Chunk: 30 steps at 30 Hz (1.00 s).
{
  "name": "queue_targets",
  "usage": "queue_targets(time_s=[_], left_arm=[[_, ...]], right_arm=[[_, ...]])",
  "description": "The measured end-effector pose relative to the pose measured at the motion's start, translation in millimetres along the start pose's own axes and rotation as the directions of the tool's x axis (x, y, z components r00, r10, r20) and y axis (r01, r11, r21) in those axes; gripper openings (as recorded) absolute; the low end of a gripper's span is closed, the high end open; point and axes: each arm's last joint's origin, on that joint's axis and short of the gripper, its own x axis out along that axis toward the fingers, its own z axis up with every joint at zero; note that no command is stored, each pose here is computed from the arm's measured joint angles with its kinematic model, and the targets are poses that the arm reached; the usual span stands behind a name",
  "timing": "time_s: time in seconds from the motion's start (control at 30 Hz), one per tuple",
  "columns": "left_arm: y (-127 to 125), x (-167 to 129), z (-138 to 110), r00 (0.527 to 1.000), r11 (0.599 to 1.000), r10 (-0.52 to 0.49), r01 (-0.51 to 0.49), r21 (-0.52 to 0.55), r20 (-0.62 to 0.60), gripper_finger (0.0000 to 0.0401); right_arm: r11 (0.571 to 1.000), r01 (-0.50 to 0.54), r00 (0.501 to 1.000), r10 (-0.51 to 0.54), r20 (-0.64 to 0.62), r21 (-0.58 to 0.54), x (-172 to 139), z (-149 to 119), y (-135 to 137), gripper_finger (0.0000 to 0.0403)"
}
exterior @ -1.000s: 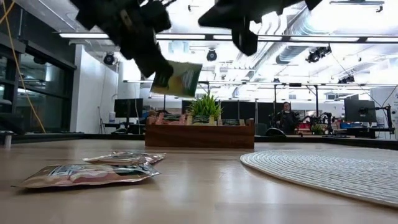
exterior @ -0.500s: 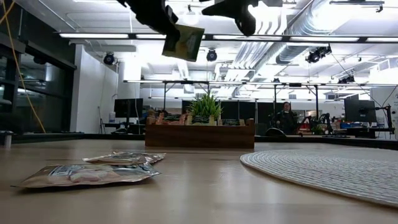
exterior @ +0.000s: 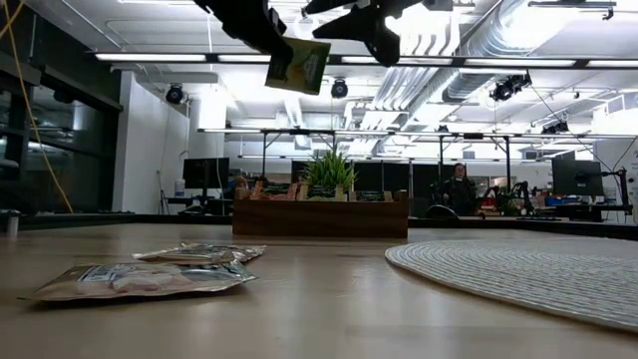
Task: Pick & Place Tea
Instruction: Put the yellow tea bag into the middle section of the wooden organizer
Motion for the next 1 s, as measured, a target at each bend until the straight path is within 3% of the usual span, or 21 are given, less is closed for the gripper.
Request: queue_targets(time_s=[0.43,0.63,1.0], left_arm=[[1,0,3,0.999,1.0,-0.005,0.005,0.005,0.038,0.0],[-1,0,0,1.0,1.0,-0.025,0.025,-0.001,0.005,0.0],[-3,0,-5,0.998,0.999,-0.049,0.049,0.001,-0.042,0.0]], right_arm=[[0.997,0.083,0.996,-0.083,0.009,-0.004,13,-4,-11,0.0113],[1.0,0.004,1.0,-0.004,0.001,-0.008,13,-1,-13,0.0089],[0.995,-0.034,0.999,0.033,-0.013,-0.096,11,-1,-9,0.0117]])
